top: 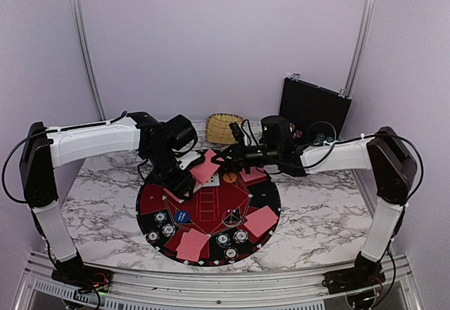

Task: Distribute texas hold em gaming equipment
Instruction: Pick up the poker card from the face-down deck piles, then flop the poker card in the community card area.

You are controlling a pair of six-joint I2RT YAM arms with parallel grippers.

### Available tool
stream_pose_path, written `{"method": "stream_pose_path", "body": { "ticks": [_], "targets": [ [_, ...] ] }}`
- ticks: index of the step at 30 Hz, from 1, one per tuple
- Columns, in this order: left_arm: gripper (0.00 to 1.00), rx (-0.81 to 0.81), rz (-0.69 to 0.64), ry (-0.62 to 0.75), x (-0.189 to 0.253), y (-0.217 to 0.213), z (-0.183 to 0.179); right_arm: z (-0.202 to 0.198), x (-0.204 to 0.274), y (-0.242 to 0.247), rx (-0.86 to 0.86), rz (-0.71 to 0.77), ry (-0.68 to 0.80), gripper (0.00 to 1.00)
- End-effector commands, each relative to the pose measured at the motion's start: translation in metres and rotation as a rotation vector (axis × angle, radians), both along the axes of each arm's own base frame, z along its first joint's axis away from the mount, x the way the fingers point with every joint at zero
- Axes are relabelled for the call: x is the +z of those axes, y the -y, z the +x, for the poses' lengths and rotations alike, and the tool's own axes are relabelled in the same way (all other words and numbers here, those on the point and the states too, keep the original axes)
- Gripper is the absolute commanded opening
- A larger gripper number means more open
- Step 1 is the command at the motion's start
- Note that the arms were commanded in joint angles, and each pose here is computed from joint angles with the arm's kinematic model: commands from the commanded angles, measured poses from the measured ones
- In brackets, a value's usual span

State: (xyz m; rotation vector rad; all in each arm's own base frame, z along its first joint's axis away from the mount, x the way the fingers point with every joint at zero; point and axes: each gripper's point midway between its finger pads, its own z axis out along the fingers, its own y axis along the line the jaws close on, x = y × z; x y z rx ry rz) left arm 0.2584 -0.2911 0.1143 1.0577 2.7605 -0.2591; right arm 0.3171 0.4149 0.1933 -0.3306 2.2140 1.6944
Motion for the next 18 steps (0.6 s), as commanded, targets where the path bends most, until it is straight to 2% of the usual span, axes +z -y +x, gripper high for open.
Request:
{"method": "stream_pose_path", "body": {
  "ticks": [1,7,14,18],
  "targets": [
    [0.43,0.011,-0.042,0.015,0.009,-0.002,0.004,0.007,0.033,0.011,-0.048,0.049,0.056,0.00],
    [0.43,0.052,-0.049,0.013,0.007,-0.012,0.011,0.016,0.027,0.028,-0.136,-0.039,0.081,0.00],
    [0.43,0.118,-0.043,0.006,0.003,-0.030,0.022,0.037,-0.008,0.057,-0.314,-0.325,0.159,0.00],
    [0.43,0.146,-0.038,0.005,0.000,-0.038,0.026,0.039,-0.036,0.062,-0.375,-0.565,0.224,0.00]
  ]
}}
